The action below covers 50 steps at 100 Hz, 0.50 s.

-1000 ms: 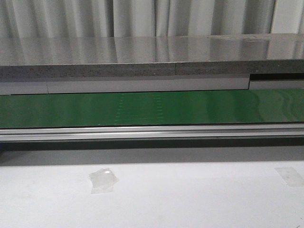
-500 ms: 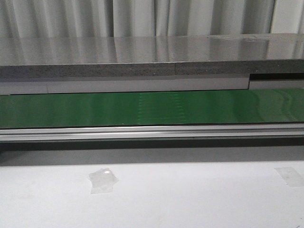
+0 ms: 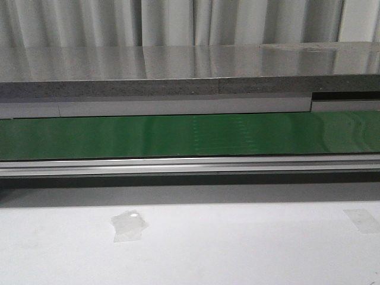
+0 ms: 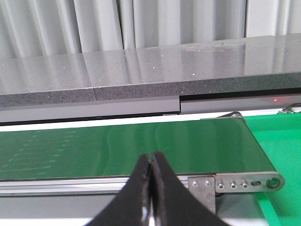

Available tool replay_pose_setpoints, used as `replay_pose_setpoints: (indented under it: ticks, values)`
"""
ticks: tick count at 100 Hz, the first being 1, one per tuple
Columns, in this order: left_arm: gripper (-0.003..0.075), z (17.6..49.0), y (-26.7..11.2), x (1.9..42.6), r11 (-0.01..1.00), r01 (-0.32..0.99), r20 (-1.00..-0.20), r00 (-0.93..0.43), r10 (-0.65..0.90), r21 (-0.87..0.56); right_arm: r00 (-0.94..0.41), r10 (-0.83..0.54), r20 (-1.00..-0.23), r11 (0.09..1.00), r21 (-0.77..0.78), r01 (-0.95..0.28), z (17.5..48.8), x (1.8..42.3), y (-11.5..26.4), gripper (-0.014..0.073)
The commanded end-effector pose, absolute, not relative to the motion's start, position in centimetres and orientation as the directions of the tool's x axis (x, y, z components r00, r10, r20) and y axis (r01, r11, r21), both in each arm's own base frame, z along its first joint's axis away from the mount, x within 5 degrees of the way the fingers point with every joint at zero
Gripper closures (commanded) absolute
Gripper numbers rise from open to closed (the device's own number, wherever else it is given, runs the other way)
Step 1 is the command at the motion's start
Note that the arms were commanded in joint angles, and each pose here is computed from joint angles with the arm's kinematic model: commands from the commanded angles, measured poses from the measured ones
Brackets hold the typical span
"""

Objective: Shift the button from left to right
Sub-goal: 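Move the left gripper over the blue tray toward the yellow button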

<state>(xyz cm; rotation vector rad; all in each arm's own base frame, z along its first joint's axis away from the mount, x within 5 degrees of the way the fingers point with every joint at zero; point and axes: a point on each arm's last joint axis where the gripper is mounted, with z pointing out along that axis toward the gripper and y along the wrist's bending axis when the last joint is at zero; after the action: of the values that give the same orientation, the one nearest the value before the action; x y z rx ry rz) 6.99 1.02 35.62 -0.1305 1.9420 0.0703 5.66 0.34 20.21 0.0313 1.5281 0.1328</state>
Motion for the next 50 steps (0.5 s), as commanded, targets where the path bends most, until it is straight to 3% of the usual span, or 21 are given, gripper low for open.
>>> replay_pose_setpoints:
  ticks: [1, 20, 50]
  values:
    - [0.0740, 37.8, 1.1, 8.6, 0.990, -0.140, -0.910, -0.408, -0.067, -0.010, 0.146, 0.099, -0.984, 0.992, 0.086, -0.089, 21.5, 5.3, 0.4, 0.0696]
    - [0.0740, 38.0, 1.2, 11.4, 0.987, -0.160, -0.818, -0.569, -0.084, 0.011, 0.146, 0.099, -0.984, 0.992, 0.086, -0.089, 21.5, 5.3, 0.4, 0.0696]
    - [0.0734, 37.1, 1.2, 13.6, 0.988, -0.152, -0.777, -0.626, -0.073, 0.029, 0.146, 0.099, -0.984, 0.992, 0.086, -0.089, 21.5, 5.3, 0.4, 0.0696]
